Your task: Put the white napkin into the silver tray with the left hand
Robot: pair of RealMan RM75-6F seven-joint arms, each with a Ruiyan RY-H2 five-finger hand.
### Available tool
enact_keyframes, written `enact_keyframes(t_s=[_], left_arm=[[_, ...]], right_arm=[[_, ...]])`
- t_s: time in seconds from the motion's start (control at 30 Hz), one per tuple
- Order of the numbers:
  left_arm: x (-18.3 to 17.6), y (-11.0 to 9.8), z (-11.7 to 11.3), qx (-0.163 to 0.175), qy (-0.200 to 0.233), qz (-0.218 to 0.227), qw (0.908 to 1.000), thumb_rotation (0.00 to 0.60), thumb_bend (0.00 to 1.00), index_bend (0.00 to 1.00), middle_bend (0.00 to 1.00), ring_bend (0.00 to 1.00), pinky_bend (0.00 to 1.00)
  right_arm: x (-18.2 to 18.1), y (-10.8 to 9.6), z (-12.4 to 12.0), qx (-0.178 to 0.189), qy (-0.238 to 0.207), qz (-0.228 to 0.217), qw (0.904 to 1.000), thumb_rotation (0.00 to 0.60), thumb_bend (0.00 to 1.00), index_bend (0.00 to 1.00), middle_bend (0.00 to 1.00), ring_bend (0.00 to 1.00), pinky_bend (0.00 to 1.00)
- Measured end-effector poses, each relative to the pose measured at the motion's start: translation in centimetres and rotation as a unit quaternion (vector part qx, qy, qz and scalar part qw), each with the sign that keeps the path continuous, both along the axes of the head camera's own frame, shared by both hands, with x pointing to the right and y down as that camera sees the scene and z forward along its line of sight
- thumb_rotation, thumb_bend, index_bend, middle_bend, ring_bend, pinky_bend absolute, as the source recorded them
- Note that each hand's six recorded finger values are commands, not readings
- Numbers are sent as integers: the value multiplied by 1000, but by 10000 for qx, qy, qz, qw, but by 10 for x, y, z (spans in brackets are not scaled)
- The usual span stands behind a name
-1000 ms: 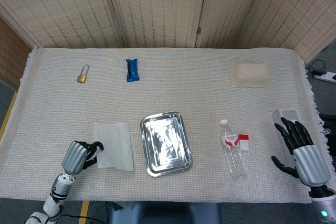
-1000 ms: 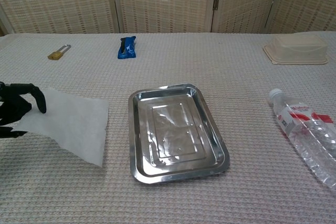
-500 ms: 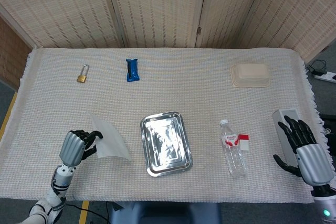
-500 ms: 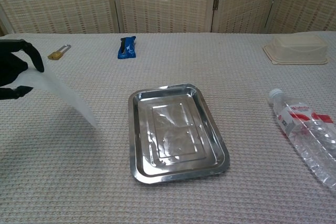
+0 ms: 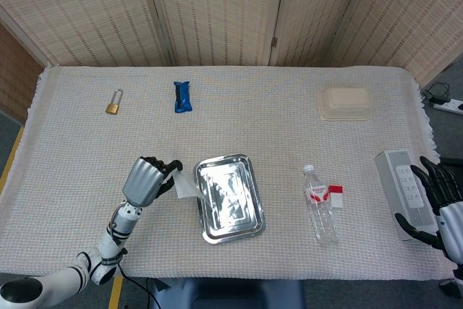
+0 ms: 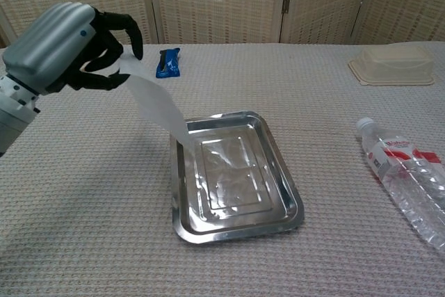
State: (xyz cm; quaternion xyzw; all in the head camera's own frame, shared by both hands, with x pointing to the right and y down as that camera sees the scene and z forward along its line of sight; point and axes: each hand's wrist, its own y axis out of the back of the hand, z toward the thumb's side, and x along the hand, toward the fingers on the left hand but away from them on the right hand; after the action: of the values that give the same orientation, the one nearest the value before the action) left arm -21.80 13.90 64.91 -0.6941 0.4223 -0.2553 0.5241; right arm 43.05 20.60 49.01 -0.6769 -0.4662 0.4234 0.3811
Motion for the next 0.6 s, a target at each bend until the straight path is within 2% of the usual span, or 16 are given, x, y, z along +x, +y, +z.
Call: enact_keyframes(t_s=[0.13, 0.27, 0.37, 0.5, 0.6], left_arm=[[22, -6, -4, 69, 11, 90, 9999, 600, 707, 628, 1000, 1000, 1000], [37, 0, -1, 74, -120, 213, 9997, 600, 707, 627, 1000, 1000, 1000], [44, 14, 7, -42, -294, 346, 9990, 600, 707, 625, 1000, 1000, 1000], [52, 45, 22, -500, -368, 511, 9968, 600, 708, 614, 1000, 1000, 1000], [60, 62, 27, -724, -305, 558, 9953, 600, 707, 614, 1000, 1000, 1000]], right_arm=[[4, -2, -6, 91, -36, 53, 9999, 600, 317, 0, 0, 0, 0], [4, -2, -6, 105, -34, 48, 9999, 600, 317, 0, 0, 0, 0], [4, -2, -7, 121, -46, 44, 9999, 600, 317, 0, 0, 0, 0], [5, -2, -10, 152, -110, 76, 9998, 600, 317, 0, 0, 0, 0], [8, -3, -18, 275, -173, 135, 9994, 600, 316, 0, 0, 0, 0]])
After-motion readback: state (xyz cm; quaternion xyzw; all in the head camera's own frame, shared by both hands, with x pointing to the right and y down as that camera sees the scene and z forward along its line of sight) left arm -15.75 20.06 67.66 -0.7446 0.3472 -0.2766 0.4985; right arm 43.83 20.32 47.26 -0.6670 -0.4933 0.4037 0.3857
